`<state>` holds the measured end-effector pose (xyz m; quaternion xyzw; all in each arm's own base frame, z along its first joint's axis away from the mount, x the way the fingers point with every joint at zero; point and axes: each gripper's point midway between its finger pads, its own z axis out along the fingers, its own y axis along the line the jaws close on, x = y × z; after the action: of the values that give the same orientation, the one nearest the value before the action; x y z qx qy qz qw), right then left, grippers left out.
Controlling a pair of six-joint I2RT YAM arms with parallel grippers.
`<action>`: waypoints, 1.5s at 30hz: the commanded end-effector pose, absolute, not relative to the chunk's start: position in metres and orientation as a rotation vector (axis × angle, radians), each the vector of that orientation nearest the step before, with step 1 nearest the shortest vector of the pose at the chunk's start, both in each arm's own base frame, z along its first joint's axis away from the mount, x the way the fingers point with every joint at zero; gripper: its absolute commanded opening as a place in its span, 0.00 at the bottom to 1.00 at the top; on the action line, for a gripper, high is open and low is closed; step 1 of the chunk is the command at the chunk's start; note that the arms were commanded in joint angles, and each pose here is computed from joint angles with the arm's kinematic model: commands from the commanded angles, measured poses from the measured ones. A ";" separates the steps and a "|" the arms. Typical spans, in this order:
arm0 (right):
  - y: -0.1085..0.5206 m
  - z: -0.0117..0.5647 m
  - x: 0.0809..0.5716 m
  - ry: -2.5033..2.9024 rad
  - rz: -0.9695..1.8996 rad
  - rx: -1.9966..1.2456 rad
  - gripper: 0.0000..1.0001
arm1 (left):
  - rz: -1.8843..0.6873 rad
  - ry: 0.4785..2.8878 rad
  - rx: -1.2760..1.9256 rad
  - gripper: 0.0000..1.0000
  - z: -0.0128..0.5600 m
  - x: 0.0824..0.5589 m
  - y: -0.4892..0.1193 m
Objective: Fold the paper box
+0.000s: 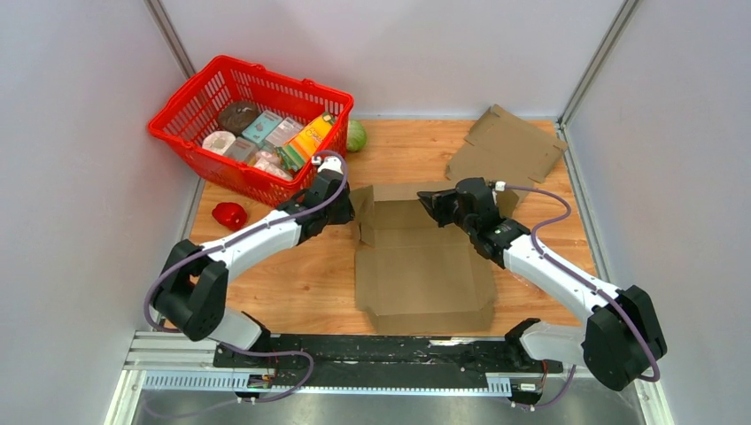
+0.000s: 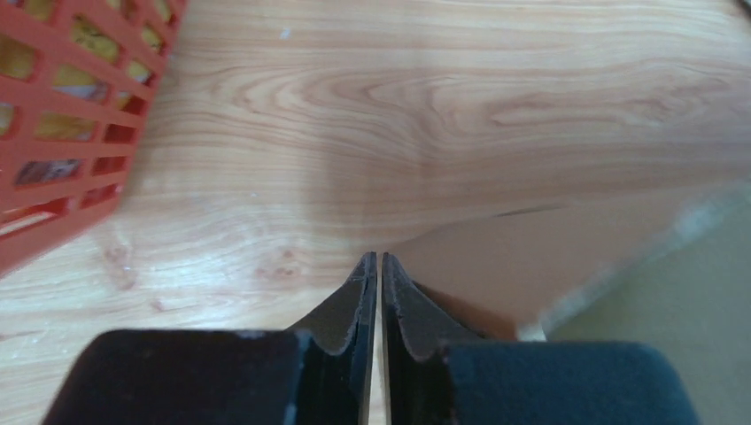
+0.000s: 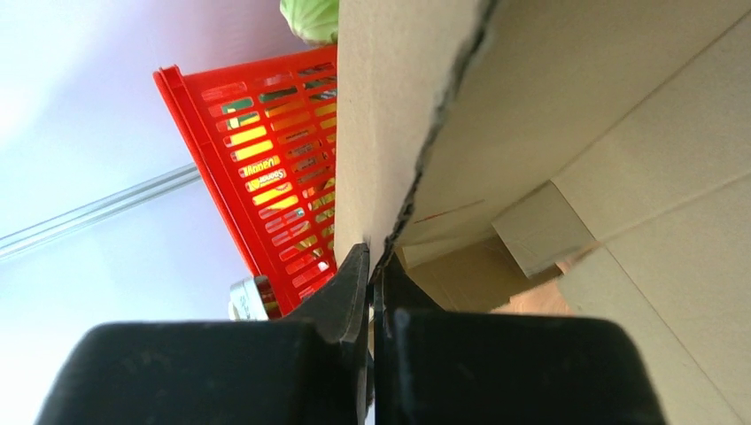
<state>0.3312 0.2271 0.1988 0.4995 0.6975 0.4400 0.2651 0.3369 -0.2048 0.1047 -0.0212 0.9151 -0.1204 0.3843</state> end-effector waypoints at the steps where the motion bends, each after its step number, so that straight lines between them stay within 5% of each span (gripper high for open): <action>1: 0.216 0.176 0.324 1.934 1.076 1.393 0.01 | -0.548 2.158 0.091 0.15 0.148 0.324 -0.245; 22: 0.219 0.173 0.322 1.930 1.112 1.398 0.01 | -0.743 2.072 0.220 0.22 0.143 0.280 -0.261; 32: 0.215 0.176 0.319 1.927 1.101 1.389 0.01 | -0.230 2.085 0.070 0.15 0.130 0.297 -0.176; 45: 0.219 0.182 0.321 1.918 1.133 1.391 0.01 | -0.226 1.994 0.083 0.19 0.145 0.349 -0.211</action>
<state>0.3287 0.2208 0.1980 0.5097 0.6901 0.4404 0.2644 0.3286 -0.1964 0.1234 0.0362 0.8574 -0.0809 0.5070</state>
